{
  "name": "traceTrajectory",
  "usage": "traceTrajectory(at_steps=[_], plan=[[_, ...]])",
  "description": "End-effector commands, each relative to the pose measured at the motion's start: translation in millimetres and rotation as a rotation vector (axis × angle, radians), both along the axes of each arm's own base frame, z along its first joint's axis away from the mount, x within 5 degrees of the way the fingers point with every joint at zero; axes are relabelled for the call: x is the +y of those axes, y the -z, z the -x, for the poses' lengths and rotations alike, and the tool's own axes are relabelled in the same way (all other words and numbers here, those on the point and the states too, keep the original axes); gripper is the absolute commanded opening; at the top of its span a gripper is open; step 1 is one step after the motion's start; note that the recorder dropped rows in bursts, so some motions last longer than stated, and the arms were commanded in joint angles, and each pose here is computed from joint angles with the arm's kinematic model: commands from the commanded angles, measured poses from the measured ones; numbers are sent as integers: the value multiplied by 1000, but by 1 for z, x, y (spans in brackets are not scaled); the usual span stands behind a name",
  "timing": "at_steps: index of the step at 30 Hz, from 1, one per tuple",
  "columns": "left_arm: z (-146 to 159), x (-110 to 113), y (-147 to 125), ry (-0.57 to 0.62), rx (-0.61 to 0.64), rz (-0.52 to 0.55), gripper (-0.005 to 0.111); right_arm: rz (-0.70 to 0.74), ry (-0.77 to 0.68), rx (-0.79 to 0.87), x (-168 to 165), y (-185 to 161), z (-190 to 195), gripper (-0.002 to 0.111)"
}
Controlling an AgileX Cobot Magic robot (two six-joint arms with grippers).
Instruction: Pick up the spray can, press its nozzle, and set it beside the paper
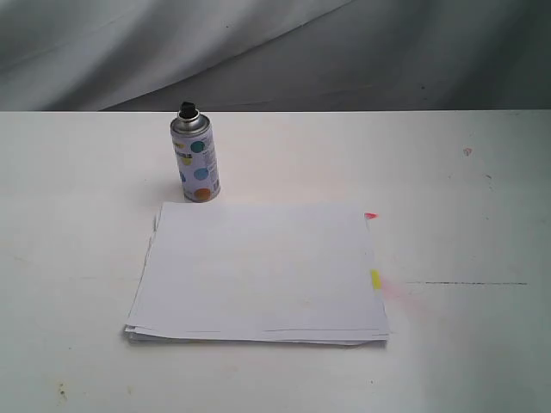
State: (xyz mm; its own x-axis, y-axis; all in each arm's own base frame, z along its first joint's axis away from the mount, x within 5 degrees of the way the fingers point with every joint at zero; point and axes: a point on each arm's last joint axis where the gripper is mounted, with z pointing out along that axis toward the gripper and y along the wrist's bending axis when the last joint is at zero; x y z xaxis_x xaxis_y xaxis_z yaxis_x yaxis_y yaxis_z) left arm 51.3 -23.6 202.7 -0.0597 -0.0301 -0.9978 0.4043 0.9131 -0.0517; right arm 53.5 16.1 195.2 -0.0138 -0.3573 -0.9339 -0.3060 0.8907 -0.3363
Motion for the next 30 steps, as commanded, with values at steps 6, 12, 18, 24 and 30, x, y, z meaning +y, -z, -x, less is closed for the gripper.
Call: traceTrajectory(at_steps=[6,12,18,24,30], plan=[[0,0,2,6,6,1,0,3,-1,3,0,1,0,0],[0,0,-3,-1,-39,21,0,3,-1,3,0,1,0,0],[0,1,-8,-9,-89,63,0,3,-1,3,0,1,0,0],[0,3,-17,-20,-160,151,0,-2,-1,-15,0,0,0,0],[1,4,-24,-25,-213,202,0,-5,0,-25,0,-1,0,0]])
